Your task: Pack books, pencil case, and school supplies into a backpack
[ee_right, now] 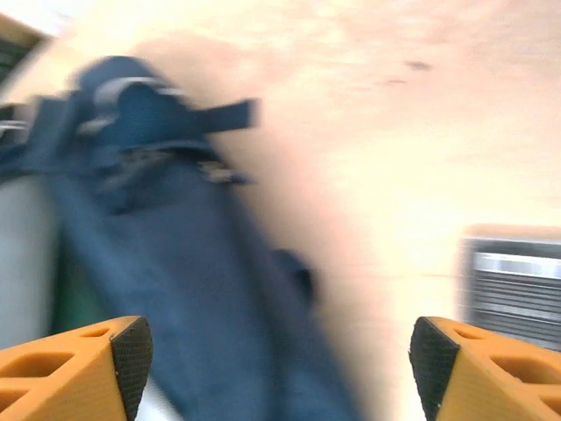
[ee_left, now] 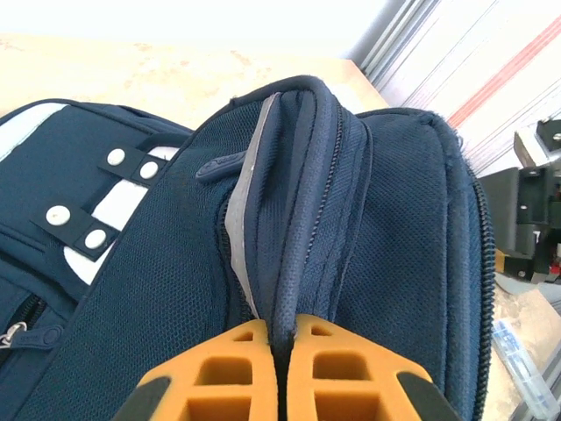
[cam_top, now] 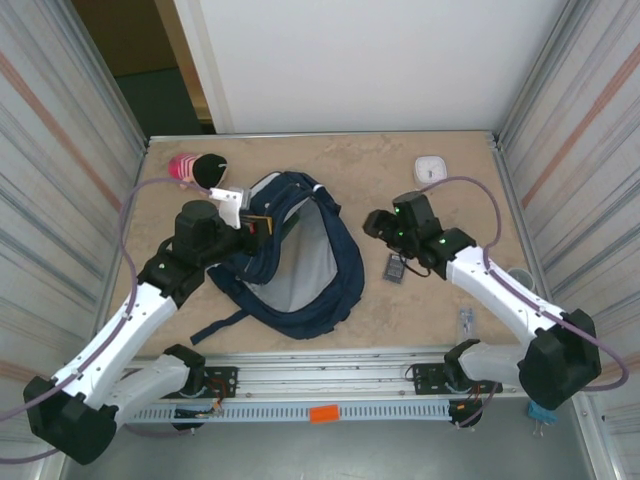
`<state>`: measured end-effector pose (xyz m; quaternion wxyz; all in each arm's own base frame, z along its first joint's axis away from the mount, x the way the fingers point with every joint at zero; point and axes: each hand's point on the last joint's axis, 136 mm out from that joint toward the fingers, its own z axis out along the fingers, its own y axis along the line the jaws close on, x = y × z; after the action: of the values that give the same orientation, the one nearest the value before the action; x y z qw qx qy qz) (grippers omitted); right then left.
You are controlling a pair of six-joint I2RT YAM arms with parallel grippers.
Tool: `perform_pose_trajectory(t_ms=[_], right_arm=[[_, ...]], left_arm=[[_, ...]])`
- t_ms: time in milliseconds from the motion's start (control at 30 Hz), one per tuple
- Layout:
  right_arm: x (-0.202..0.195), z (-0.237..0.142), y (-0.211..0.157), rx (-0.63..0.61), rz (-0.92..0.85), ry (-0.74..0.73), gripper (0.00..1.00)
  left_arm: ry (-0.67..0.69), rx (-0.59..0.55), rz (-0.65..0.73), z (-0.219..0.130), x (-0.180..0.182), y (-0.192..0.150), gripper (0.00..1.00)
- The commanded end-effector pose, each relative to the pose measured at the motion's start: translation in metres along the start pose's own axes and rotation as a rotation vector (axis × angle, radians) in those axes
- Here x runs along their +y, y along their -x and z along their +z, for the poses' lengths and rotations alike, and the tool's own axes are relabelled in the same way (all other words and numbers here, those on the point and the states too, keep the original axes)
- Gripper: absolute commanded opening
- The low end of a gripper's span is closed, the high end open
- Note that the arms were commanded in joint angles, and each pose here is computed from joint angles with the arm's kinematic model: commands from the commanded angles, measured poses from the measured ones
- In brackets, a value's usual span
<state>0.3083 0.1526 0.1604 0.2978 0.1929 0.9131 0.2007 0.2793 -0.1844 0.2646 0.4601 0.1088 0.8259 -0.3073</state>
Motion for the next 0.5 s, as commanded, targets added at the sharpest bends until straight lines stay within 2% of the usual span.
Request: perform_pose_trajectory(t_ms=[0,67,167,467], right_arm=[[-0.075,0.002,-0.035,0.204,-0.107,-0.259,0.8],[-0.092,0.007,-0.04,0.257,-0.112,-0.327,0.81],[-0.099,0.021,-0.051,0.324,-0.122,-0.357,0.82],[-0.094,0.058,-0.064,0.392,-0.125,-0.33,0.82]], left_arm=[[0.024,-0.096,-0.004,-0.013,0.003,0.02,0.0],[0.025,-0.096,-0.006,-0.014,0.003,0.019,0.0],[0.025,-0.095,-0.008,-0.014,0.003,0.02,0.0],[0.018,-0.091,-0.009,-0.013,0.0,0.023,0.0]])
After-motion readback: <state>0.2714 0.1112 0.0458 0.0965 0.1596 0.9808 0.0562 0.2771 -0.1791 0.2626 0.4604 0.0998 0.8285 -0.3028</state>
